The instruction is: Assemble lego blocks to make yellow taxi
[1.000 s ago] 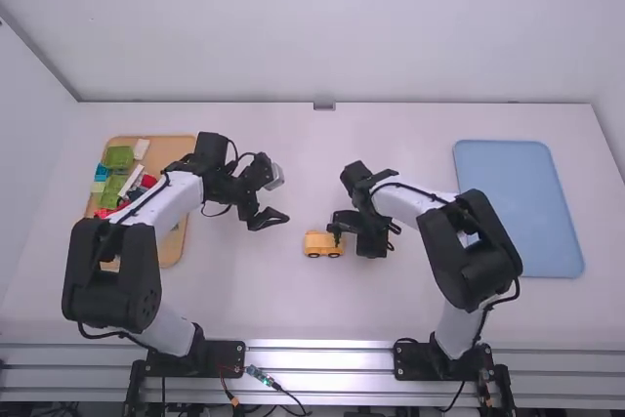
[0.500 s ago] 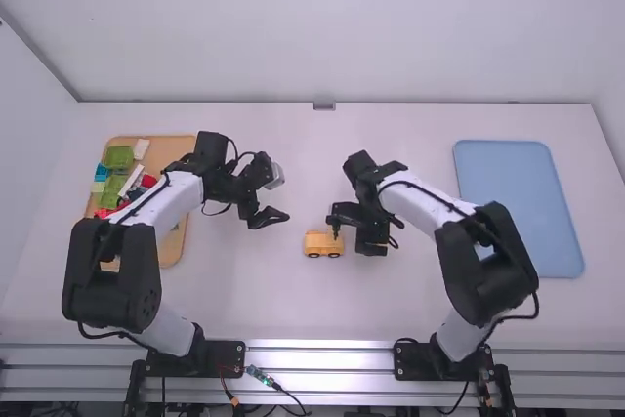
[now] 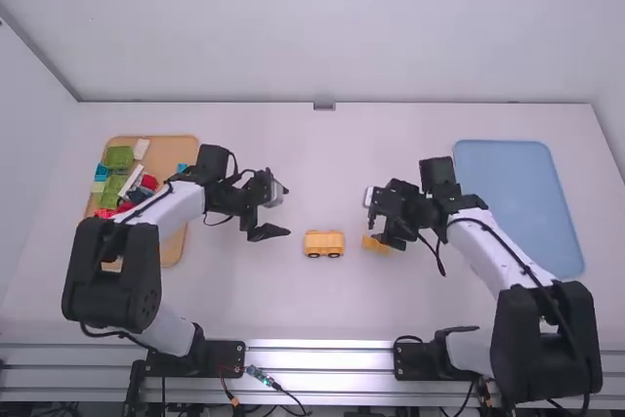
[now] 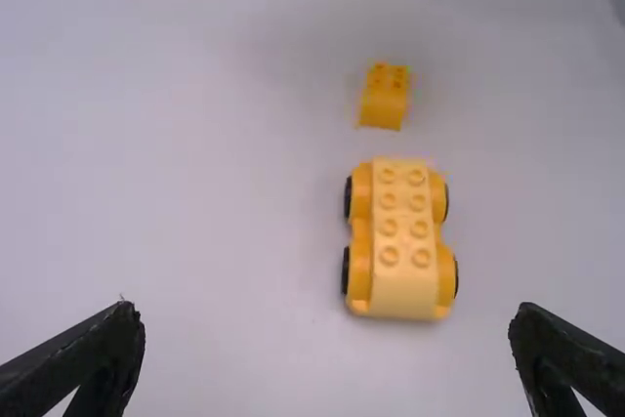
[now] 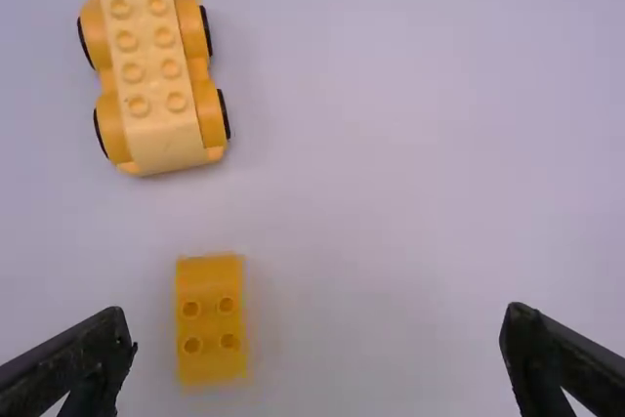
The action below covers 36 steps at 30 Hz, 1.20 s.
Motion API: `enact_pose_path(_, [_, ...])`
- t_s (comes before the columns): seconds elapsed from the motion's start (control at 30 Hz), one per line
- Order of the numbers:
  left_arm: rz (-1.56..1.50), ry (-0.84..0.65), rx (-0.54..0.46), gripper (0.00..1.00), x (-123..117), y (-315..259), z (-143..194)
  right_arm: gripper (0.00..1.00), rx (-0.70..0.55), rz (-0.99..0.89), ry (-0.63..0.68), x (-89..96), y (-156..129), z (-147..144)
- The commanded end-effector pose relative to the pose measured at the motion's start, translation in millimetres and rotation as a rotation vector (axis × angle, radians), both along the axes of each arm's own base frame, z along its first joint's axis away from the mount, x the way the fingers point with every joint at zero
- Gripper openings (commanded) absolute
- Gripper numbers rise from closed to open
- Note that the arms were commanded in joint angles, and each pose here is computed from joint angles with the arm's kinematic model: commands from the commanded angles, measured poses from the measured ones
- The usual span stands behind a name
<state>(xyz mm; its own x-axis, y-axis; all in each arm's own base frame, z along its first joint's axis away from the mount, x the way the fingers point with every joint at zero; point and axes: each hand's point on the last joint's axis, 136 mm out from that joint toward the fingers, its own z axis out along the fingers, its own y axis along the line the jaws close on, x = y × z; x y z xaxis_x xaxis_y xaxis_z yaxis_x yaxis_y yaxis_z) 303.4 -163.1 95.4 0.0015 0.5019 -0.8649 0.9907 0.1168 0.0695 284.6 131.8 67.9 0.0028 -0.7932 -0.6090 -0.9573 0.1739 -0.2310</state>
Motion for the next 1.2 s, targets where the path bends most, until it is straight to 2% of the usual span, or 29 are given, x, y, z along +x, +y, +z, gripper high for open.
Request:
enact_pose_path(0.0, [-0.072,-0.065,-0.107,0.99,-15,-10,13,0.99,0.15,0.054,0.024,-19.2,9,-9])
enact_pose_path(0.17, [-0.126,-0.122,-0.155,0.99,-32,-24,0,0.99,0.235,0.039,-0.018,-19.1,4,-26])
enact_pose_path(0.47, [-0.092,-0.125,-0.169,0.99,-40,-41,-17,1.0,0.245,0.033,0.046,-15.2,0,-57])
enact_pose_path(0.67, [-0.094,-0.116,-0.177,0.99,-45,-40,-29,0.96,0.255,0.057,0.072,-14.9,0,-69])
enact_pose_path(0.83, [-0.092,-0.086,-0.173,0.99,-44,-40,-37,0.84,0.29,0.077,0.07,-15.5,-4,-72])
enact_pose_path(1.17, [-0.106,-0.082,-0.194,0.99,-41,-43,-33,0.84,0.369,0.073,0.108,-17.9,-6,-83])
